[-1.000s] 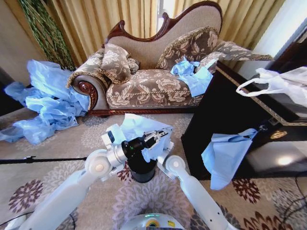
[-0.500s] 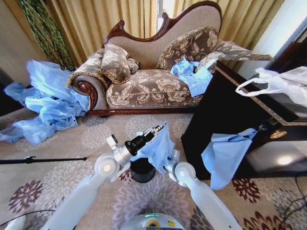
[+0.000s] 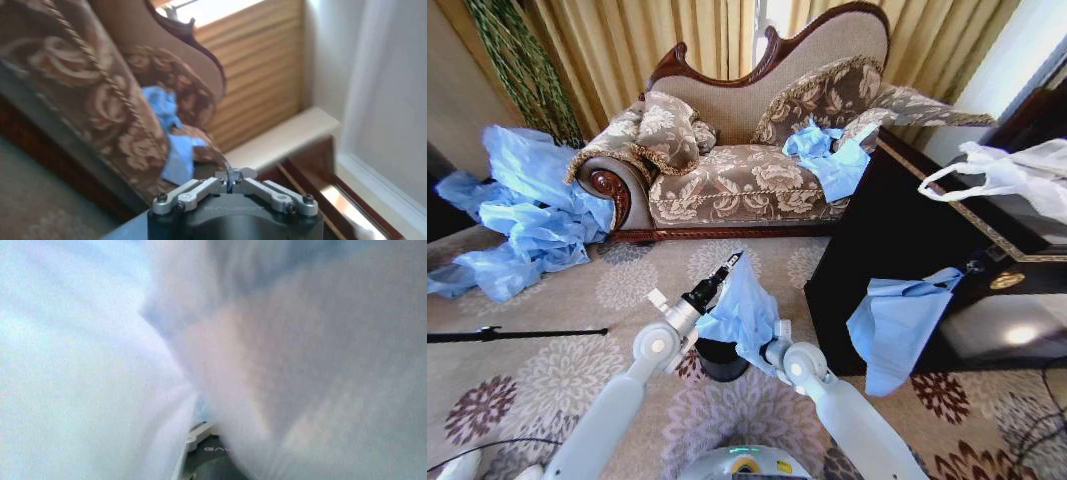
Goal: Place a garbage bag over the trash bin.
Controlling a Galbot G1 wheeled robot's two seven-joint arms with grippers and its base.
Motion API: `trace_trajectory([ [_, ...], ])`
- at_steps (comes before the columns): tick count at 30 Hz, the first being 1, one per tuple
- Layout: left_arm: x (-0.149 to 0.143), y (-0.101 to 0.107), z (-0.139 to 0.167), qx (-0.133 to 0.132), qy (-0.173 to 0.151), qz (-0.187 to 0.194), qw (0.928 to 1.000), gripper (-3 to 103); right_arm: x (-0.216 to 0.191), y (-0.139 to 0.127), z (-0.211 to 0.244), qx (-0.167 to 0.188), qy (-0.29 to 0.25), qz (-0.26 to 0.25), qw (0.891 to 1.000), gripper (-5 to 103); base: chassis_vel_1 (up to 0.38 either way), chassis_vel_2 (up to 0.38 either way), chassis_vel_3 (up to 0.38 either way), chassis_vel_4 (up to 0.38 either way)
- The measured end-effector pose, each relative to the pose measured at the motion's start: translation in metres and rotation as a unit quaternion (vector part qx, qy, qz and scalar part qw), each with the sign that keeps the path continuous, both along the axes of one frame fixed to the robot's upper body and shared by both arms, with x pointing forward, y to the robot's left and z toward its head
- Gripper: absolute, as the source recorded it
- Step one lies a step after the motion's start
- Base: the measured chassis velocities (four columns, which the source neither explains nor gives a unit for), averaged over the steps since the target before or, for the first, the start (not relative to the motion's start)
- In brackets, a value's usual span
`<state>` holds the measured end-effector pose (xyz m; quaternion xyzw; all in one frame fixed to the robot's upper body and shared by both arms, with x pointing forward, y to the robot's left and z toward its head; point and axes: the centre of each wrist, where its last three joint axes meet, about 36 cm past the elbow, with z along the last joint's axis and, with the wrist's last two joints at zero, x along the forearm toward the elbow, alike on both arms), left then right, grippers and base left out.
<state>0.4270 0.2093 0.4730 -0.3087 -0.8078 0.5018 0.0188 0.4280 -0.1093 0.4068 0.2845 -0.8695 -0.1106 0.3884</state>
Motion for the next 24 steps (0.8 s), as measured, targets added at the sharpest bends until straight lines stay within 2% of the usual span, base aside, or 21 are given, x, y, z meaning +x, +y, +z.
trace_trajectory([
  [2,0.001,-0.001,0.000,-0.007,0.021,0.027,0.9994,0,0.001,0.004,0.005,-0.003,0.001,0.003,1.000,0,0.000,0.000,0.000,0.000],
  [4,0.001,-0.001,0.000,-0.008,0.025,0.033,0.9991,0,0.001,0.005,0.006,-0.004,0.001,0.003,1.000,0,0.000,0.000,0.000,0.000],
  [7,0.006,0.007,-0.002,-0.014,0.059,0.094,0.9937,0,0.006,0.014,0.012,-0.009,-0.006,0.011,1.000,0,0.000,0.000,0.000,0.000],
  [8,0.006,0.007,-0.002,-0.014,0.059,0.094,0.9937,0,0.006,0.014,0.012,-0.009,-0.006,0.011,1.000,0,0.000,0.000,0.000,0.000],
  [9,0.007,0.013,-0.003,-0.013,0.068,0.117,0.9907,0,0.009,0.019,0.014,-0.011,-0.009,0.016,1.000,0,0.000,0.000,0.000,0.000],
  [12,0.006,0.026,-0.009,-0.009,0.082,0.150,0.9852,0,0.016,0.030,0.017,-0.014,-0.013,0.024,1.000,0,0.000,0.000,0.000,0.000],
  [16,0.002,0.033,-0.015,-0.004,0.091,0.164,0.9822,0,0.020,0.036,0.018,-0.015,-0.015,0.028,0.999,0,0.000,0.000,0.000,0.000],
  [18,-0.011,0.037,-0.030,0.003,0.113,0.180,0.9771,0,0.027,0.047,0.015,-0.019,-0.014,0.033,0.999,0,0.000,0.000,0.000,0.000],
  [24,-0.018,0.035,-0.042,0.013,0.131,0.196,0.9716,0,0.038,0.064,0.004,-0.023,-0.006,0.034,0.999,0,0.000,0.000,0.000,0.000],
])
